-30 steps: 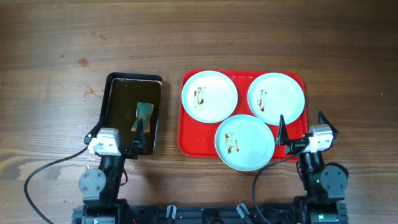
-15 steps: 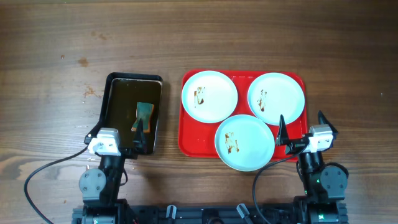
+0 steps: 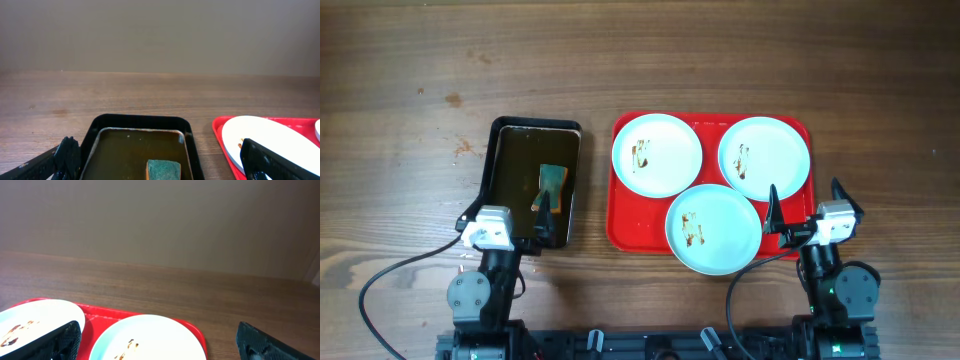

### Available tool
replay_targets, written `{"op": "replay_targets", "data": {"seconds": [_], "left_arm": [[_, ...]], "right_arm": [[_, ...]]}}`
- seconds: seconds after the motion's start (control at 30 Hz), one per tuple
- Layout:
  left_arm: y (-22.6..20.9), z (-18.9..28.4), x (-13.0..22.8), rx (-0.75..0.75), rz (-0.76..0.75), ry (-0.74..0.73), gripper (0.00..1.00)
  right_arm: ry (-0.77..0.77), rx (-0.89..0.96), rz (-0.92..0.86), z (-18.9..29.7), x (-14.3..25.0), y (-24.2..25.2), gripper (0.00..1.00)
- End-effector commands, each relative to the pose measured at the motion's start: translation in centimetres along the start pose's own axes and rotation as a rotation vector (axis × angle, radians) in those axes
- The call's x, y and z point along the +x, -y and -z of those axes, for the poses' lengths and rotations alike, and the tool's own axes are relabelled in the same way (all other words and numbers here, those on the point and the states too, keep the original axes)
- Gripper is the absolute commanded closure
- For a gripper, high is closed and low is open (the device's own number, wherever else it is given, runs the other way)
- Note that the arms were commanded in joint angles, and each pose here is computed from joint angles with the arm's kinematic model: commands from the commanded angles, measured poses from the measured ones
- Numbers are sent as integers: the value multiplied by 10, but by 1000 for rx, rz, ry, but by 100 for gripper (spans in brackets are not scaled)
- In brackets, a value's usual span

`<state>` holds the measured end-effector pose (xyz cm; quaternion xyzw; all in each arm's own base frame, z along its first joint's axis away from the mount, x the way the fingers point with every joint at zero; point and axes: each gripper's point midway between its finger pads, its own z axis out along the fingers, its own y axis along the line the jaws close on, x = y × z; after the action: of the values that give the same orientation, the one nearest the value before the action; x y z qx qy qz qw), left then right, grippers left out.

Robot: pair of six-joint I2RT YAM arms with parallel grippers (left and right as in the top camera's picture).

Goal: Clean dirty plates on tray and stack at the side

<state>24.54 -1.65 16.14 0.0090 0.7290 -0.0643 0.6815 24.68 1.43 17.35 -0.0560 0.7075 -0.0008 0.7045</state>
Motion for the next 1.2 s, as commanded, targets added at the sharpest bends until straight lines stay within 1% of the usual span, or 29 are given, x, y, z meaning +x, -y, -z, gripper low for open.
{"op": "replay_targets", "data": {"seconds": [0.0, 0.07, 0.17, 0.2, 0.23, 0.3, 0.4, 0.5, 0.6, 0.63, 0.67, 0.7, 0.77, 0.83, 0.9, 0.97, 1.03, 1.13, 1.17], "left_arm": [[-2, 0, 3, -8, 3, -4, 0], [0, 0, -6, 1, -1, 33, 0], [17, 1, -5, 105, -2, 26, 0], [20, 1, -4, 123, 32, 18, 0], [20, 1, -3, 123, 86, 11, 0], [20, 1, -3, 121, 144, -1, 0], [13, 3, -10, 62, 167, -75, 0], [13, -3, -31, 46, 110, -193, 0], [12, -18, -53, 31, 118, -358, 0], [12, -27, -59, 21, 134, -450, 0], [11, -41, -58, 6, 174, -669, 0], [11, -44, -55, 1, 190, -755, 0], [10, -52, -38, -24, 233, -995, 0], [8, -56, -19, -41, 255, -1130, 0], [6, -61, 5, -50, 277, -1219, 0], [9, -64, 21, -34, 302, -1276, 0], [6, -76, 32, -34, 302, -1279, 0], [1, -107, 41, -3, 257, -1211, 0], [1, -115, 42, 10, 239, -1189, 2]], "right_arm": [[8, 13, 10, 0, -2, 2, 0], [8, 13, 10, 0, -2, 2, 0], [8, 13, 10, 0, -2, 2, 0], [8, 13, 10, 0, -2, 2, 0], [8, 13, 10, 0, -2, 2, 0], [8, 13, 10, 0, -2, 2, 0], [8, 13, 10, 0, -2, 2, 0], [8, 13, 10, 0, -2, 2, 0], [8, 13, 10, 0, -2, 2, 0], [8, 13, 10, 0, -2, 2, 0], [8, 13, 10, 0, -2, 2, 0], [8, 13, 10, 0, -2, 2, 0], [8, 13, 10, 0, -2, 2, 0], [8, 13, 10, 0, -2, 2, 0], [8, 13, 10, 0, -2, 2, 0], [8, 13, 10, 0, -2, 2, 0], [8, 13, 10, 0, -2, 2, 0], [8, 13, 10, 0, -2, 2, 0], [8, 13, 10, 0, -2, 2, 0]]}}
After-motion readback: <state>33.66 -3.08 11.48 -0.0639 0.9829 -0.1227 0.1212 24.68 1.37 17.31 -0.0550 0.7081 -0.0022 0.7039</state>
